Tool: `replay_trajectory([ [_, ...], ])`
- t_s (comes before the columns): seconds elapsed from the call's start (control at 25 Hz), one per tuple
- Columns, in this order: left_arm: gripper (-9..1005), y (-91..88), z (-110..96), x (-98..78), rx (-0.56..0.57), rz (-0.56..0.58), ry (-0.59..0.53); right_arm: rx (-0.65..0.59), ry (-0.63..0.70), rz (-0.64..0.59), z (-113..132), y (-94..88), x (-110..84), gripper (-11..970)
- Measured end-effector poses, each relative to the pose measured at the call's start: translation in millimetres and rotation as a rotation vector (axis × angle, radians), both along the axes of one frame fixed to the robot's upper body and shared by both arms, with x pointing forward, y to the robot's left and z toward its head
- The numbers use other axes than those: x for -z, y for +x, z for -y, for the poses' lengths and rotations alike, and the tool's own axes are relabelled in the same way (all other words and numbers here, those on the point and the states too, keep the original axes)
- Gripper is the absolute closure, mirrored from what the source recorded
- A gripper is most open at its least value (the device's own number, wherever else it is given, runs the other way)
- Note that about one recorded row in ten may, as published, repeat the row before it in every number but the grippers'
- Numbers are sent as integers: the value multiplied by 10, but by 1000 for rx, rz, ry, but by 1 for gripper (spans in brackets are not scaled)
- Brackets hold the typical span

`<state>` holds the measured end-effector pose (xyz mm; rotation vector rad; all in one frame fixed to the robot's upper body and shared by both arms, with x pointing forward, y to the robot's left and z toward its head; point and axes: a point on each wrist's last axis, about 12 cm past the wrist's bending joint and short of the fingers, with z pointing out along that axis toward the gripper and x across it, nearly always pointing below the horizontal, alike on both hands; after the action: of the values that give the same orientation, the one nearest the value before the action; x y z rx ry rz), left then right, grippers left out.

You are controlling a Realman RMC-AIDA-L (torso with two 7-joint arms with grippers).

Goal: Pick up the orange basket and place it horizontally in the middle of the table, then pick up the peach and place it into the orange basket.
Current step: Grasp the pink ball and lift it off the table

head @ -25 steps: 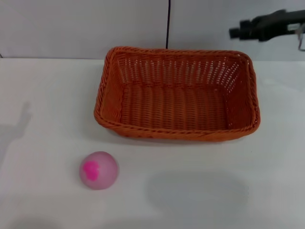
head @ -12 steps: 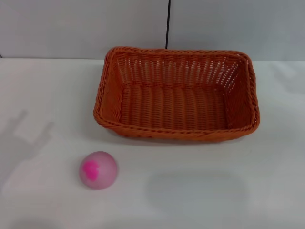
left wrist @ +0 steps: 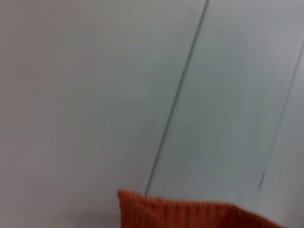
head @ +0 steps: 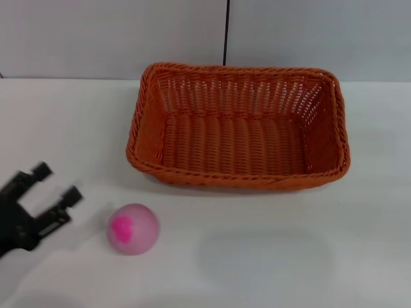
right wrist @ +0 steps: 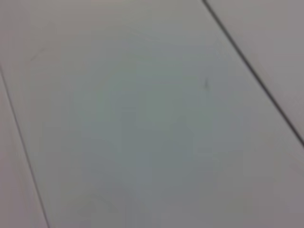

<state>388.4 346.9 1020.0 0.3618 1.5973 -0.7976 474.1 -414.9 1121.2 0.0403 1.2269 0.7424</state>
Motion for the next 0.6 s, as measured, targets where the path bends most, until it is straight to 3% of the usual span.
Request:
replay_trajectory([
  [0.28, 136, 76, 308, 212, 86, -65, 91, 5, 27, -3, 6, -38, 39, 494],
  [0.6, 168, 83, 381, 268, 126, -88, 118, 2, 37, -3, 5, -79, 58, 494],
])
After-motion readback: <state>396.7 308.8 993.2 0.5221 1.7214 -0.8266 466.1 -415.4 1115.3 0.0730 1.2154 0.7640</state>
